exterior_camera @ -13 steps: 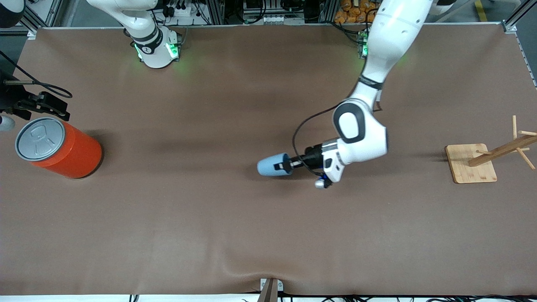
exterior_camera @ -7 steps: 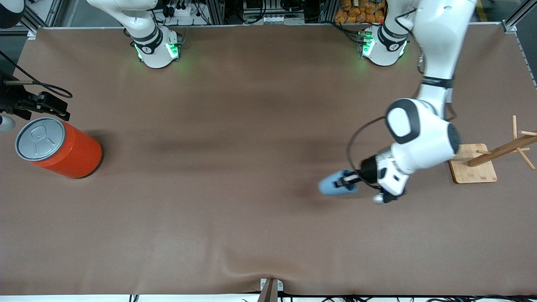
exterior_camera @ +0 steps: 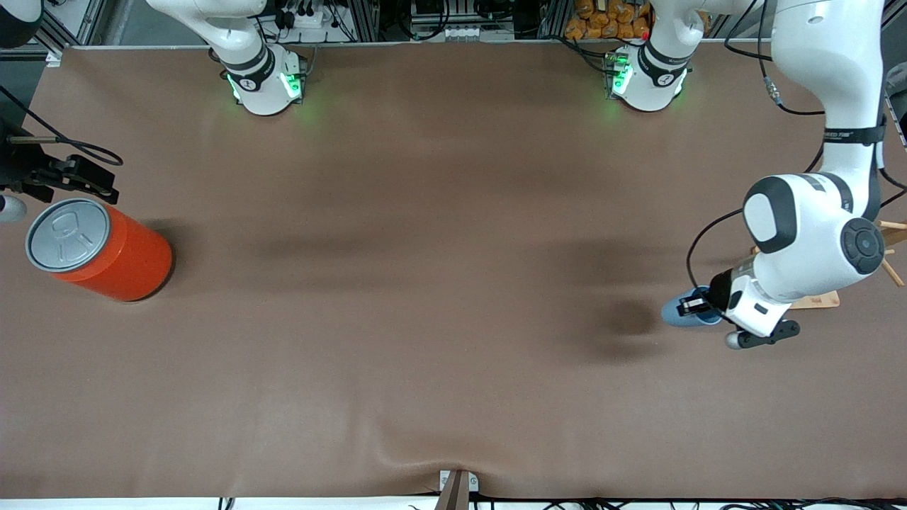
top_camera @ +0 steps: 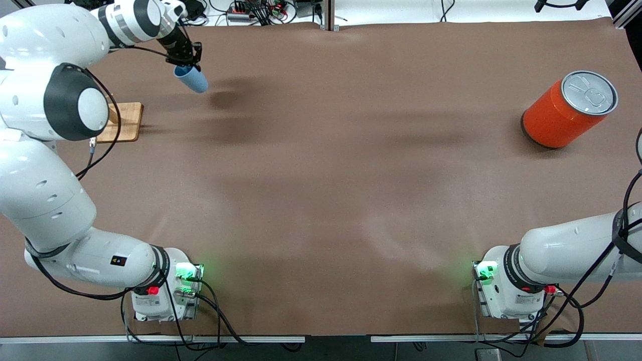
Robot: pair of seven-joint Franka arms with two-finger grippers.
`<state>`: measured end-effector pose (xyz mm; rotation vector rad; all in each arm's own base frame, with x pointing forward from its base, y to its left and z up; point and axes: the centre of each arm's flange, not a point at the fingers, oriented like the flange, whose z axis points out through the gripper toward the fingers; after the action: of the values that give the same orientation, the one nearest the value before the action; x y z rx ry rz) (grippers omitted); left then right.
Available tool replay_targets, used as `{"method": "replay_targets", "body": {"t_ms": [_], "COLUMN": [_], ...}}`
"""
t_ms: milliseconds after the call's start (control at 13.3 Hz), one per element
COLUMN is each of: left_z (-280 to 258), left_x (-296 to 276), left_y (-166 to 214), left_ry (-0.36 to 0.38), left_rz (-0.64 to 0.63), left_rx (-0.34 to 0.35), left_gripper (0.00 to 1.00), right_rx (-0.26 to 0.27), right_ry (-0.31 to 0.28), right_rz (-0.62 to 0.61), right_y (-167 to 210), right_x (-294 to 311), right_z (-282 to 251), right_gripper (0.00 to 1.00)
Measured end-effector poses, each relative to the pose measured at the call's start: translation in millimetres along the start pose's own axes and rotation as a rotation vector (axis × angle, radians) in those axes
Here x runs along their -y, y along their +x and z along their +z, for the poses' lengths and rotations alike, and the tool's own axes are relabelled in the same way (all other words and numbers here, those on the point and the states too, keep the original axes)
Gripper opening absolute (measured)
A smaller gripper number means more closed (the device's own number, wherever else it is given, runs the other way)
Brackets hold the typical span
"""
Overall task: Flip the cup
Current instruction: 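Carry the cup toward the wooden stand with the left gripper, tilting it upright, then set the cup upright on the table and open the left gripper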
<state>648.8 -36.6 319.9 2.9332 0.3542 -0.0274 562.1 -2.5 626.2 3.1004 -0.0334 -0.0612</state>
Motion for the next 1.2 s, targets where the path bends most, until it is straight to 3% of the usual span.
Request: {"method": "replay_targets", "body": {"t_ms": [527,677,828,978,1204], "left_z": [27,32,38,36,2], "left_x": [10,7,5,5,-4], "left_y": [-12,-13,-14,-13,-6], "left_ry": [0.020,0.023,0.026,0.025,0.005], "left_rz": [-0.006,-0.006,-0.005,-0.006,0.008], "left_rx": [0.019,0.025,0.032,0.026,-0.015], "left_gripper": [0.05,0.10,0.27,0.50,0.81], "right_rx": [0.015,0.016,0.017,0.018,0.018], "right_ry": [0.000,0.000,0.000,0.000,0.000], "right_rz": [0.000,0.000,0.000,0.000,0.000], "right_y": [-2,-2,-2,-2,-2], "right_x": [0,0,0,0,0], "right_z": [1,1,1,2,2], "right_gripper": [1.00,1.00,1.00,1.00,1.00]}}
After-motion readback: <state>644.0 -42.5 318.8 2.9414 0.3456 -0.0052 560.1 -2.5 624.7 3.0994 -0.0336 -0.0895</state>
